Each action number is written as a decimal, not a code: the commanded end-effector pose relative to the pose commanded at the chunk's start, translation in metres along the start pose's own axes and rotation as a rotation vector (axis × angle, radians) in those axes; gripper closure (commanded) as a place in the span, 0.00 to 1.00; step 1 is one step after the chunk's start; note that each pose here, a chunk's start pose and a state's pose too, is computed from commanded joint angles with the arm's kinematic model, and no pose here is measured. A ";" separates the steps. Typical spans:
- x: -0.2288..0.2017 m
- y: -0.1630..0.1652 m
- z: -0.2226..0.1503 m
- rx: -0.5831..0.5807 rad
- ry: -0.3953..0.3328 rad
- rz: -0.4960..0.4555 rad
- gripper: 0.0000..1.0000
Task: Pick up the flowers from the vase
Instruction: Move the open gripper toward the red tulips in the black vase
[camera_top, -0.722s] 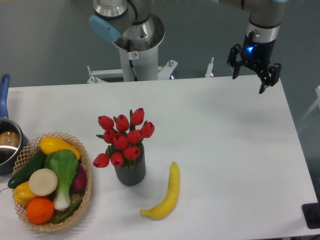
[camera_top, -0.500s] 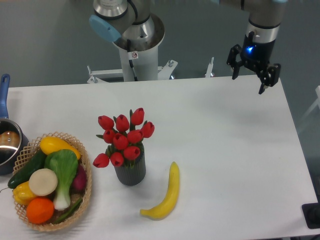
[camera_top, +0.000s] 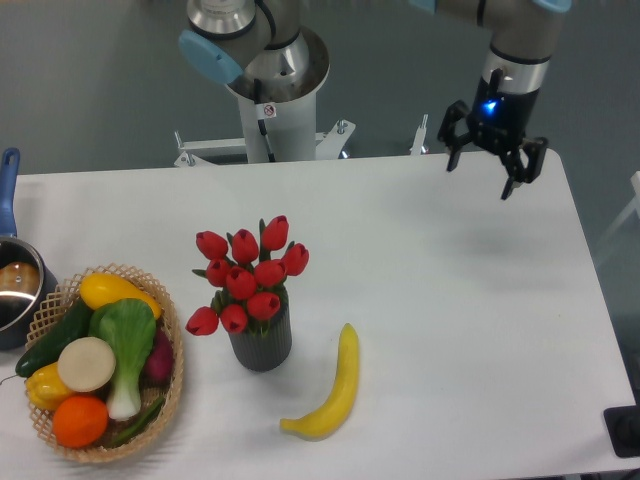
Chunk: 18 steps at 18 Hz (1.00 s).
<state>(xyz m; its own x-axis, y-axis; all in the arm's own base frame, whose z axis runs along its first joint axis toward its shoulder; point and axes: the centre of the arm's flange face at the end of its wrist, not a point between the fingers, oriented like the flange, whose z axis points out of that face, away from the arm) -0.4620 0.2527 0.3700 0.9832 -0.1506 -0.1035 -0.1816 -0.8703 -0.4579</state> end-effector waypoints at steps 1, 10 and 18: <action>0.008 -0.001 0.006 0.026 0.015 -0.005 0.00; 0.083 -0.038 0.058 0.307 0.155 -0.004 0.00; 0.123 -0.103 0.071 0.387 0.221 0.079 0.00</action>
<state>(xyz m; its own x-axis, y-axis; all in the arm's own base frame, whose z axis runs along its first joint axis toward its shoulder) -0.3244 0.3566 0.3420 0.9392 -0.3428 0.0206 -0.2094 -0.6191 -0.7569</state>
